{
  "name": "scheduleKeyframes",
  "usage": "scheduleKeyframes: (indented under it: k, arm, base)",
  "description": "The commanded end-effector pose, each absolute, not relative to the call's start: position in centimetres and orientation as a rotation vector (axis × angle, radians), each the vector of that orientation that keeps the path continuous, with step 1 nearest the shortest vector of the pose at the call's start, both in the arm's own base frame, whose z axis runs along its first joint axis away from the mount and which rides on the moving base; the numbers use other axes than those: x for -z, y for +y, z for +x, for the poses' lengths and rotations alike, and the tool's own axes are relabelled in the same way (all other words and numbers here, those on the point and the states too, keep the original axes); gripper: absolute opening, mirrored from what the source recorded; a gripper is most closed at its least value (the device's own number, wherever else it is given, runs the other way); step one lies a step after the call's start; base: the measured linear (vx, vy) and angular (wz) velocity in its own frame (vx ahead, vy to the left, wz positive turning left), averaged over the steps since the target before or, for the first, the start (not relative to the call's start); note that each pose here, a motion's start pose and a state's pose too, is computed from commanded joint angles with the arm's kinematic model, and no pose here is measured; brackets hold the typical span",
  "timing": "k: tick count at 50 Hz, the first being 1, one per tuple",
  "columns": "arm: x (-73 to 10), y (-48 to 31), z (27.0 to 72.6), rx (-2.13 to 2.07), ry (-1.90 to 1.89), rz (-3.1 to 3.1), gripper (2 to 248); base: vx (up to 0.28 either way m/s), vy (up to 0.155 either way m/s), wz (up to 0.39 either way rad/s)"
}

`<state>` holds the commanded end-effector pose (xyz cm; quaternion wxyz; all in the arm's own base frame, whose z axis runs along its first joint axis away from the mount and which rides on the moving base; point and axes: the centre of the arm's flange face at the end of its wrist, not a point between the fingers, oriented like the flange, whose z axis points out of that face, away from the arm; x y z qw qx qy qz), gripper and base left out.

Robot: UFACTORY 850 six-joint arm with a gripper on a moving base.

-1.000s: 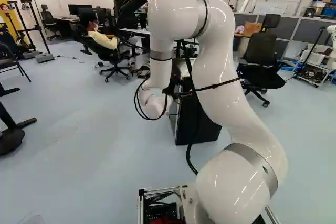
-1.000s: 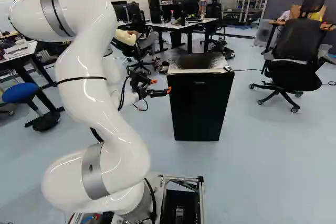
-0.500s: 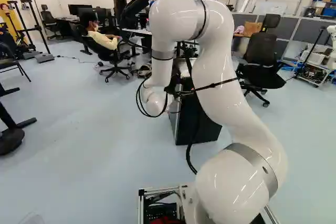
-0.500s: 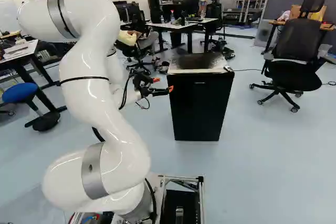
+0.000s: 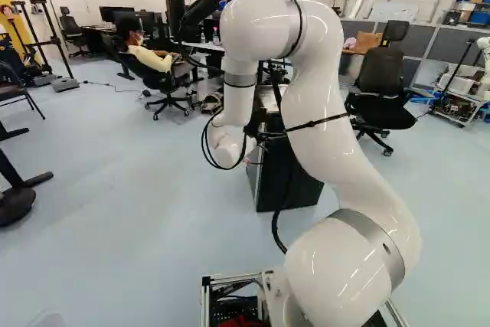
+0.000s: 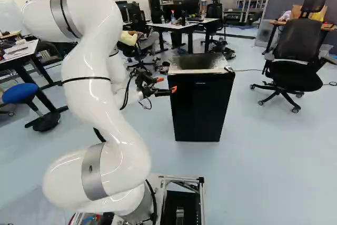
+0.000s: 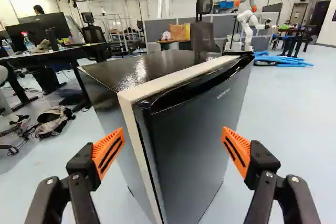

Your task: Grab a drink from the fridge

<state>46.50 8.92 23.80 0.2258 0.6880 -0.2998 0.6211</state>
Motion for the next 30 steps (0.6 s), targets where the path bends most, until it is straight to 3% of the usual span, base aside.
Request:
scheduleKeyframes:
  k: [30]
  arm:
    - [-23.88, 8.78, 47.17, -1.718, -0.857, 1.846, 247]
  base:
    - [0.0, 0.0, 0.0]
